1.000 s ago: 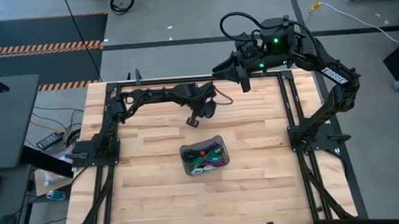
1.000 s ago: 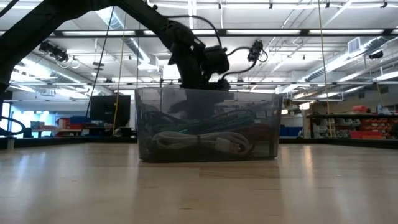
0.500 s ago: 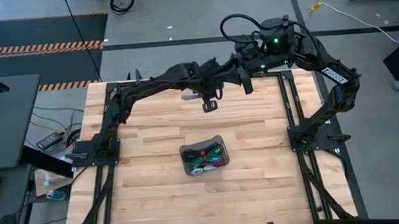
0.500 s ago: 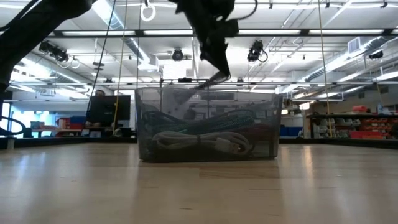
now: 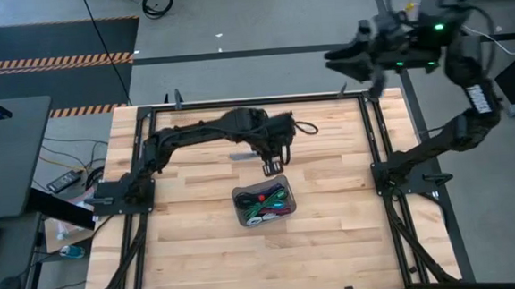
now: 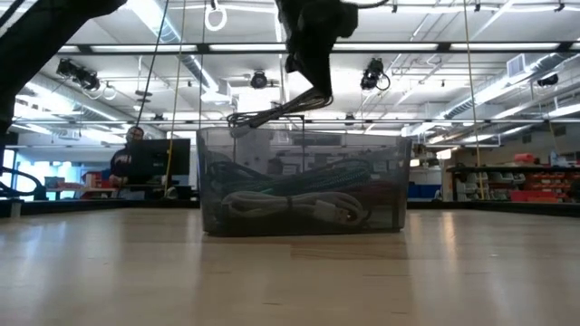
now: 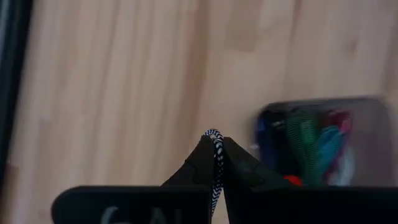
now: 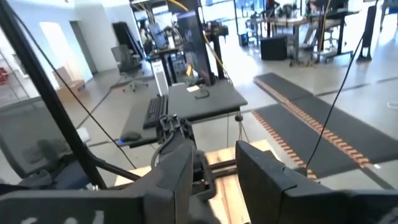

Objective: Pick and place USB-C Cables
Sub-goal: Put the black and white USB cable into the black bin

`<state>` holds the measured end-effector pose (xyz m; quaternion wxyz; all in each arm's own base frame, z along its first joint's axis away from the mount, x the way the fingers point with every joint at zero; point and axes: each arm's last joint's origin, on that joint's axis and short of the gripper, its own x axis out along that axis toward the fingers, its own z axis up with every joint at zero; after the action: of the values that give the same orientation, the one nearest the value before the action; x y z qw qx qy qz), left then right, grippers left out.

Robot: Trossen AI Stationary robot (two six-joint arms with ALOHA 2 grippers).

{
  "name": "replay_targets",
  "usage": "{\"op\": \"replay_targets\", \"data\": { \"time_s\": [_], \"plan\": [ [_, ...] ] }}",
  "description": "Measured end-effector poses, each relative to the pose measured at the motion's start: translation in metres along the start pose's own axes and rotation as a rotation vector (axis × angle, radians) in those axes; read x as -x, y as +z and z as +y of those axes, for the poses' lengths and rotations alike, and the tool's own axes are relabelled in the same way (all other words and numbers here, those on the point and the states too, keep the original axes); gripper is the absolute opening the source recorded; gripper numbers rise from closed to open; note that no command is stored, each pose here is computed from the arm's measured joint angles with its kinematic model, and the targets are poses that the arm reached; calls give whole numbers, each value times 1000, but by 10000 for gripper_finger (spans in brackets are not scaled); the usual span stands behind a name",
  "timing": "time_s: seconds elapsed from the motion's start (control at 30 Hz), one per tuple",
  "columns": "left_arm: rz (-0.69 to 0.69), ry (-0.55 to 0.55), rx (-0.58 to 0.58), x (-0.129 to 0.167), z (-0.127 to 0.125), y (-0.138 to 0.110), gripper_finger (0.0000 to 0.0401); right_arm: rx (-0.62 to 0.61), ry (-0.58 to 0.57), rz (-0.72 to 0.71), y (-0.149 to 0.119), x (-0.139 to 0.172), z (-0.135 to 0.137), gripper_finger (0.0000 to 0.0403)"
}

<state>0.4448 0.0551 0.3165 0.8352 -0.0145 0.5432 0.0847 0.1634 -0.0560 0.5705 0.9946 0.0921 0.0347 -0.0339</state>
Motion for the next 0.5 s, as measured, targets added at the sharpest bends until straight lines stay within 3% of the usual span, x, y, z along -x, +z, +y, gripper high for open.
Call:
{"op": "replay_targets", "data": {
  "time_s": [0.27,0.5],
  "plan": [
    [-31,-2,193,5,-45,0,14,54,9,-46,2,45,15,128],
    [-111,-63,300,10,-84,3,14,100,10,-54,0,63,21,128]
  ]
}}
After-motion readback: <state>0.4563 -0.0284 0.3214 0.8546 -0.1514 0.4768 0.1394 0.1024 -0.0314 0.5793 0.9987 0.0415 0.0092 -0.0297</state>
